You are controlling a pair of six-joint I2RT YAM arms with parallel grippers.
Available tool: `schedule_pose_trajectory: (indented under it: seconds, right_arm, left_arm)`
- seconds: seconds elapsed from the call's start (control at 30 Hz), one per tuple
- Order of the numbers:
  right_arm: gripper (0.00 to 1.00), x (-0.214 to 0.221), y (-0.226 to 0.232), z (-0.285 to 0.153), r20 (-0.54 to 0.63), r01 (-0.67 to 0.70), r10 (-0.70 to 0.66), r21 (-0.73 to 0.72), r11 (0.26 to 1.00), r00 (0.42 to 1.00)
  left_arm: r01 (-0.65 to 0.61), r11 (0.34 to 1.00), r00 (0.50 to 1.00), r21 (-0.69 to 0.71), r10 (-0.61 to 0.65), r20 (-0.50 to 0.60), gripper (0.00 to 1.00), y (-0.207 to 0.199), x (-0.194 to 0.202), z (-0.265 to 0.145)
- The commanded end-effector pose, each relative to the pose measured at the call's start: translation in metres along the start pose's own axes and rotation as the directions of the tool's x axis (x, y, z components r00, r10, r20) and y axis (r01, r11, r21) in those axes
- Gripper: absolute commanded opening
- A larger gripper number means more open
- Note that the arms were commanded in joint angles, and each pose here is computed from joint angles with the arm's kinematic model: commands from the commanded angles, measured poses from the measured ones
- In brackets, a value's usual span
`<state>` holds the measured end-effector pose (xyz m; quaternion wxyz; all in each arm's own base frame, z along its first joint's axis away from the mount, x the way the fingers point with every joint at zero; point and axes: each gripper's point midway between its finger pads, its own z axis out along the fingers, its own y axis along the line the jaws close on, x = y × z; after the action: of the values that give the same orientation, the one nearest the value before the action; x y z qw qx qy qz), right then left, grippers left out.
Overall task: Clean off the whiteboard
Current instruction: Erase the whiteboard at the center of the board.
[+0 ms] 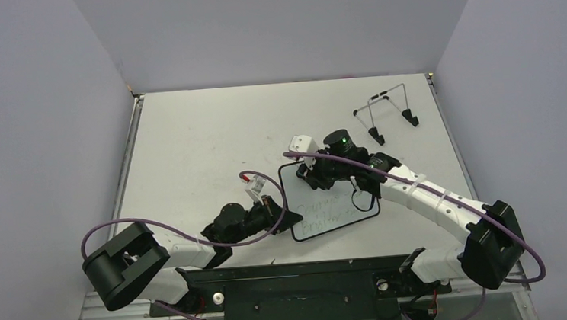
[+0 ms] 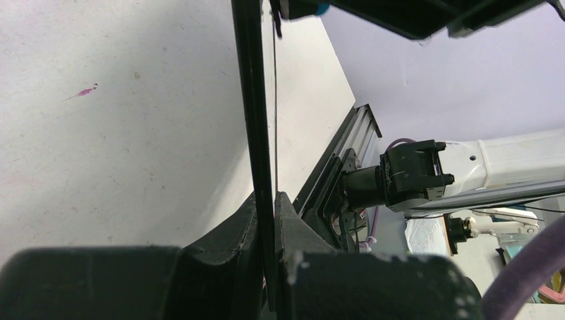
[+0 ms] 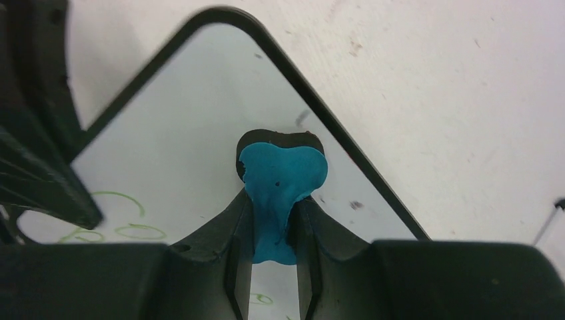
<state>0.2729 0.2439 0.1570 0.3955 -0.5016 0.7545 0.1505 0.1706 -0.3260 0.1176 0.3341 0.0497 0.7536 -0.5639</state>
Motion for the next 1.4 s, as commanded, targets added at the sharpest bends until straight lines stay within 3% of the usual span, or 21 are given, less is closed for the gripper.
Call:
schedule_pose_trajectory:
  seconds: [0.0,0.17,0.3,0.37,0.43,0.53,0.7,0.87,1.0,1.37]
  right_arm:
    - [0.00,-0.023,0.020,0.002,0.070,-0.026,0.032,-0.088,0.996,0.997]
    - [0.00,0.031,-0.033,-0.003,-0.049,-0.143,0.148,0.101,0.985,0.988]
    - [0.00,0.082,-0.055,-0.020,-0.142,-0.187,0.210,0.156,0.970,0.967]
    - [0.00,0.108,-0.050,-0.027,-0.215,-0.152,0.177,0.129,0.980,0.960]
    - [0.00,0.134,-0.041,-0.034,-0.305,-0.029,0.039,0.035,0.999,0.952]
    - [0.00,0.164,-0.022,-0.045,-0.392,0.014,-0.050,-0.093,0.996,0.919]
    - [0.00,0.182,-0.021,-0.062,-0.394,0.094,-0.146,-0.149,0.984,0.907]
    - [0.00,0.186,-0.049,-0.071,-0.389,0.113,-0.106,-0.006,0.994,0.915]
    - [0.00,0.191,-0.056,-0.071,-0.375,0.126,-0.110,0.019,0.992,0.920]
    - [0.00,0.187,-0.048,-0.070,-0.268,0.405,-0.392,-0.008,0.914,0.880]
  left_arm:
    - [-0.102,0.976,0.994,0.191,0.091,0.063,0.00,-0.056,-0.024,0.004]
    - [-0.125,0.974,0.988,0.186,0.106,0.110,0.00,-0.056,-0.031,-0.004]
    - [-0.150,0.975,0.981,0.166,0.125,0.150,0.00,-0.051,-0.034,-0.013]
    - [-0.152,0.976,0.979,0.157,0.127,0.161,0.00,-0.047,-0.034,-0.017]
    - [-0.152,0.977,0.978,0.152,0.127,0.166,0.00,-0.045,-0.034,-0.019]
    - [-0.151,0.978,0.978,0.145,0.127,0.162,0.00,-0.043,-0.032,-0.019]
    - [-0.157,0.979,0.977,0.127,0.135,0.163,0.00,-0.039,-0.032,-0.023]
    - [-0.168,0.980,0.976,0.110,0.149,0.160,0.00,-0.036,-0.031,-0.025]
    - [-0.170,0.980,0.976,0.106,0.153,0.156,0.00,-0.036,-0.031,-0.025]
    - [-0.138,0.985,0.983,0.100,0.124,0.136,0.00,-0.034,-0.031,-0.022]
